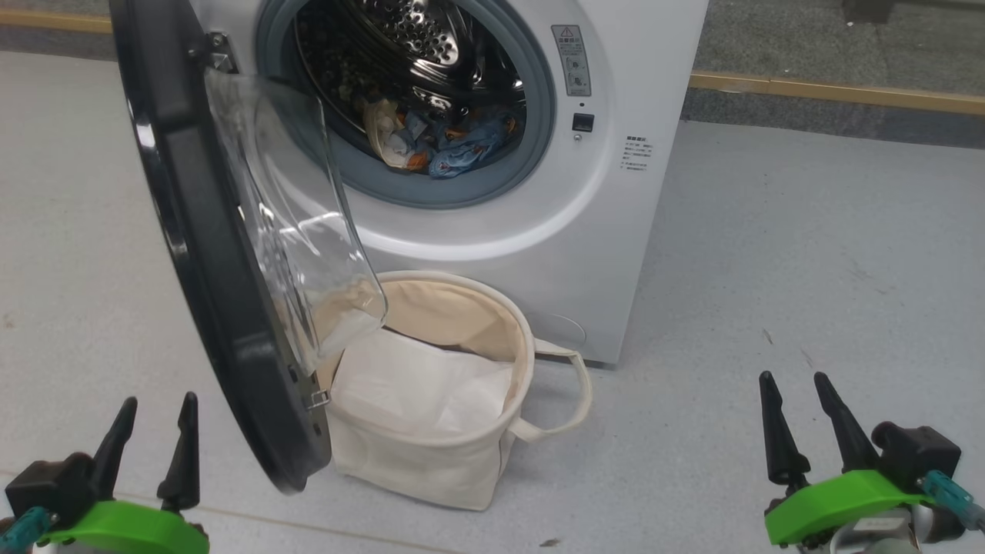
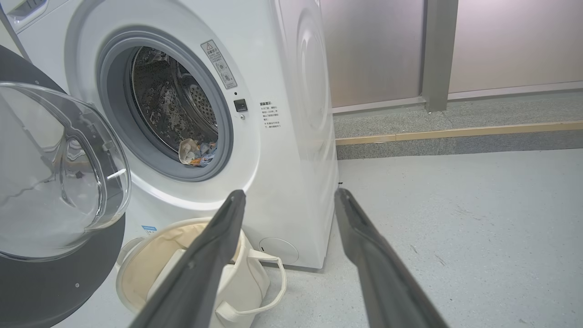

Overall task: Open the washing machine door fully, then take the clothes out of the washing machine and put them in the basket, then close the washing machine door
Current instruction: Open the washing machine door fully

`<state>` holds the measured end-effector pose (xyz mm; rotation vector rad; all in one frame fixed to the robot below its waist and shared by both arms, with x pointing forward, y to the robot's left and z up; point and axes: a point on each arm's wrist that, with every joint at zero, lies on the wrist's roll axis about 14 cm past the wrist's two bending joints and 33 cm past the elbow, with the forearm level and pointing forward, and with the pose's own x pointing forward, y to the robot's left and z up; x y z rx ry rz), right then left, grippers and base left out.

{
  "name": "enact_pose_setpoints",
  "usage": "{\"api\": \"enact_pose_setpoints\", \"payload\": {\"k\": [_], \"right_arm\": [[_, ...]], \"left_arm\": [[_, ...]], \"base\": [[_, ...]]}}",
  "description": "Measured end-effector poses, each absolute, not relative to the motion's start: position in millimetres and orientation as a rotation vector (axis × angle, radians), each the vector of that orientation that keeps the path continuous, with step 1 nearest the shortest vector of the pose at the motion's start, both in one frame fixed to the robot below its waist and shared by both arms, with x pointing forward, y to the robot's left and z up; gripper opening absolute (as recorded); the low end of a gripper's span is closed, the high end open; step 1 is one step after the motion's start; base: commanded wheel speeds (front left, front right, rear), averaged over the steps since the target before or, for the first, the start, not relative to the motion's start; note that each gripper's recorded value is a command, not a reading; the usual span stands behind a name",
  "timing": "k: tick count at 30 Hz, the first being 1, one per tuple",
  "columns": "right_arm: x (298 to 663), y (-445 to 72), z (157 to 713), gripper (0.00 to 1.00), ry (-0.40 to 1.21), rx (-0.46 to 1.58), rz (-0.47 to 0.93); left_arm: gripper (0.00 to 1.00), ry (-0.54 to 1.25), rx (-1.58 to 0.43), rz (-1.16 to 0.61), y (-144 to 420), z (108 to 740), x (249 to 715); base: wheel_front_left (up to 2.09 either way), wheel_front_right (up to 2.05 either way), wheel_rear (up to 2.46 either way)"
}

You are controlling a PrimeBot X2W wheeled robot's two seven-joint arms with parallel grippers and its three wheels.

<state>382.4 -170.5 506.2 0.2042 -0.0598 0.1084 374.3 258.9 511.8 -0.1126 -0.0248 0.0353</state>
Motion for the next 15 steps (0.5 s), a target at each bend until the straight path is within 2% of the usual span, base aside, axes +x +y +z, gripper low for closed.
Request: {"api": "enact_pose_setpoints", "payload": {"k": [1,2,3,4,9,15], "right_arm": [[382.5,-170.3,505.8,1.0,-0.058,0.204,0.109],[382.6,-170.0,505.5,1.0,-0.057,0.204,0.11],[382.6,-169.8,505.1,1.0,-0.056,0.204,0.11],[382.7,-169.6,504.6,1.0,-0.054,0.204,0.111],[384.4,-166.7,505.5,1.0,-0.055,0.204,0.118],[385.5,-158.9,510.4,1.0,-0.065,0.204,0.141]], "left_arm": [[0.97,-0.025,-0.116,0.037,259.2,511.8,374.1],[0.63,-0.027,-0.123,0.04,259.9,512.1,373.7],[0.12,-0.03,-0.132,0.044,260.9,512.7,373.4],[0.02,-0.034,-0.141,0.048,262.1,513.7,372.9],[0.0,-0.107,-0.17,0.062,267.6,539.5,372.6],[0.0,-0.346,-0.177,0.108,276.9,632.9,373.6]], "base": [[0.0,0.0,0.0],[0.0,0.0,0.0],[0.0,0.0,0.0],[0.0,0.0,0.0],[0.0,0.0,0.0],[0.0,0.0,0.0]]}}
